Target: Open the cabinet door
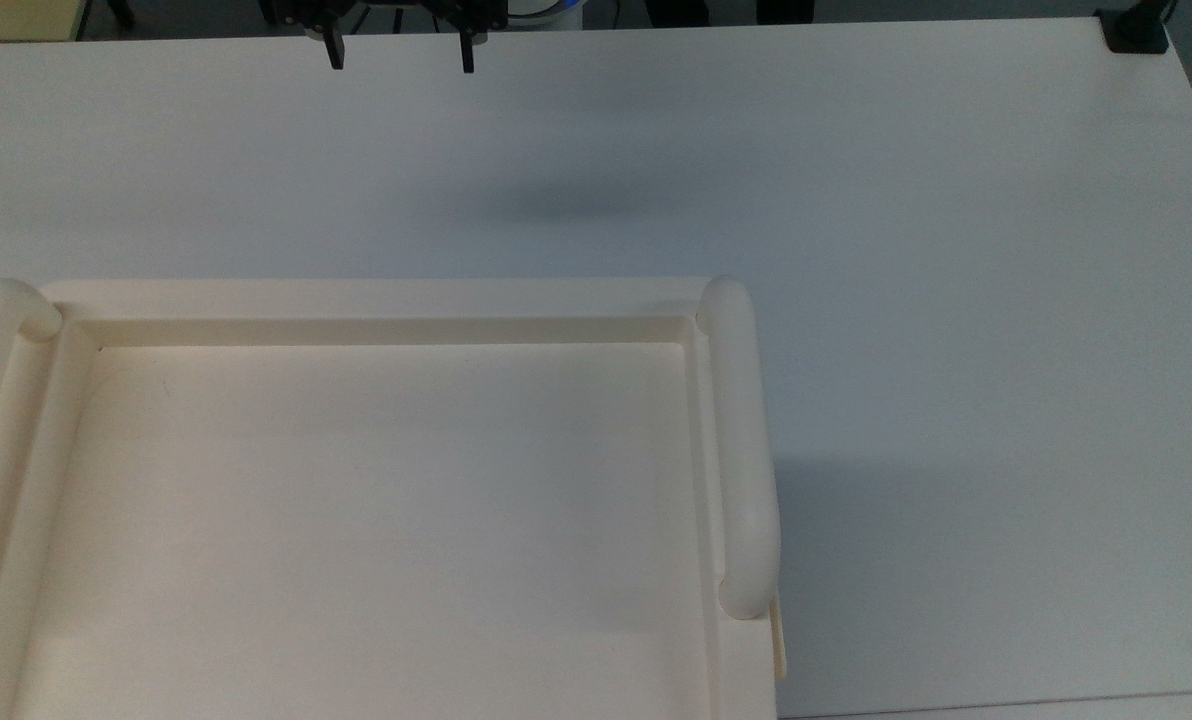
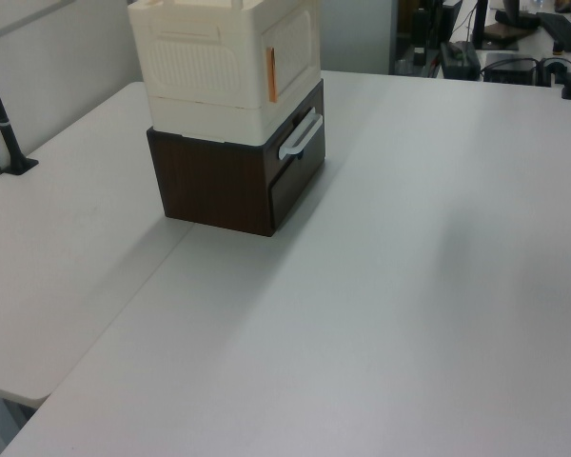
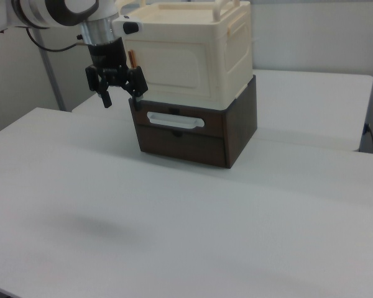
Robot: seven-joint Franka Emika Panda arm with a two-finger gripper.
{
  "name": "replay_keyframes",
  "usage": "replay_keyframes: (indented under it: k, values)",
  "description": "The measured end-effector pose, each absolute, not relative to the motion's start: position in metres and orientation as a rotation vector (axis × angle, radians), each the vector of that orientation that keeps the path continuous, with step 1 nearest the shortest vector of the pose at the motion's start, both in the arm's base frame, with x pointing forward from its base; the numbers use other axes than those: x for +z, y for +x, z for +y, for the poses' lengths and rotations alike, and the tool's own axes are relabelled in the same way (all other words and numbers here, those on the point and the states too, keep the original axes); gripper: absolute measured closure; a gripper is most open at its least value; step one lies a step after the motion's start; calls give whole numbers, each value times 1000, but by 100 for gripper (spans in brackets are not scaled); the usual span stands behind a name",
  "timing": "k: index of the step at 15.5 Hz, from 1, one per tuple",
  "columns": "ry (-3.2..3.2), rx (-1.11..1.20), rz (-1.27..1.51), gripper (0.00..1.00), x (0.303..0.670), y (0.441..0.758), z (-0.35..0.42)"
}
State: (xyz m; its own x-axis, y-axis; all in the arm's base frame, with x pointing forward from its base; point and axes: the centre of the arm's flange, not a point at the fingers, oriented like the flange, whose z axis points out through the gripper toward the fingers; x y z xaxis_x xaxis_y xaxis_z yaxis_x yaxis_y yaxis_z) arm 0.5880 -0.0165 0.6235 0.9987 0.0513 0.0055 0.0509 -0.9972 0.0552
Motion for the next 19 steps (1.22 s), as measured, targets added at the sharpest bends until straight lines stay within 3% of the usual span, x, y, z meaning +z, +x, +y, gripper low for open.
replay_keyframes:
  k: [19]
  values:
    - [3086,-3,82,0,619,588,-16]
